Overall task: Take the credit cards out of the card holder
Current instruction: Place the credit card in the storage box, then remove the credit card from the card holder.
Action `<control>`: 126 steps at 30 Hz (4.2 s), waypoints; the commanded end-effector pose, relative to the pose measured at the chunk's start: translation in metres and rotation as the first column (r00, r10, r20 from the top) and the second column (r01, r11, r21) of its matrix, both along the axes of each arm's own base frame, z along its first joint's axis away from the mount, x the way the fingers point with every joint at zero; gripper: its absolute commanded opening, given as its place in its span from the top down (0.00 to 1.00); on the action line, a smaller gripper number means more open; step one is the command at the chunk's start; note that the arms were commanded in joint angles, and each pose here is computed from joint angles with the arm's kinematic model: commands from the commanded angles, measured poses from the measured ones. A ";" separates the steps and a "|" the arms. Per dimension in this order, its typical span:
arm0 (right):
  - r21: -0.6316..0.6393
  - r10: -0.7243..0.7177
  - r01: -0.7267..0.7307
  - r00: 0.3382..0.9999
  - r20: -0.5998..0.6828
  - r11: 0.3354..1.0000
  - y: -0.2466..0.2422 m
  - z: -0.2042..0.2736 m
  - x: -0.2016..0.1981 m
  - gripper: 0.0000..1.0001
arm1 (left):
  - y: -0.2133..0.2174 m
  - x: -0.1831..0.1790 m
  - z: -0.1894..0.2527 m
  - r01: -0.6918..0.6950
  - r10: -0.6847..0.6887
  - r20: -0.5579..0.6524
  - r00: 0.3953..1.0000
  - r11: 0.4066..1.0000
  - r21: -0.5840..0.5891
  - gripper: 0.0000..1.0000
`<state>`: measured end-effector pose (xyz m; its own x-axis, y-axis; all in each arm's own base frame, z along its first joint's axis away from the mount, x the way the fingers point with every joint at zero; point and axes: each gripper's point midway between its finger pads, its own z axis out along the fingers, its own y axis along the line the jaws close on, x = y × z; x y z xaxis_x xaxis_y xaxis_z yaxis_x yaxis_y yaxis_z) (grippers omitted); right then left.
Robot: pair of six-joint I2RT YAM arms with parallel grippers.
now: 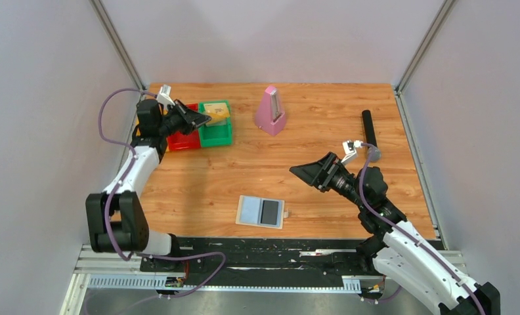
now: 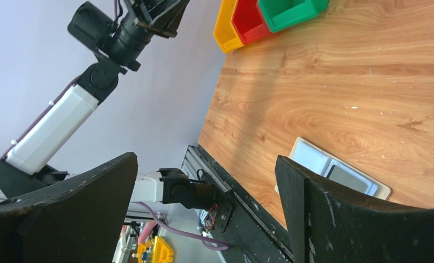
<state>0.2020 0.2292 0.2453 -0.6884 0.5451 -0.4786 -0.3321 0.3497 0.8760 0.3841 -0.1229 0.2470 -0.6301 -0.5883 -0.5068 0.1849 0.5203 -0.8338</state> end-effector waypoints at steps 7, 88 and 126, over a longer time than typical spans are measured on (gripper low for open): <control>-0.035 -0.074 0.076 0.996 0.059 0.996 -0.009 0.006 0.013 0.00 | 0.043 0.081 -0.061 -0.144 0.167 -0.140 0.976 0.976 0.164 1.00; -0.264 0.075 -0.174 0.935 -0.346 0.949 0.010 -0.092 0.006 0.35 | -0.022 -0.014 -0.074 0.277 -0.175 -0.340 0.924 0.920 0.278 0.65; -0.449 -0.013 -0.301 0.819 -0.573 0.841 0.070 -0.196 -0.027 0.66 | -0.123 -0.200 -0.155 0.603 -0.528 -0.423 0.736 0.796 0.056 0.68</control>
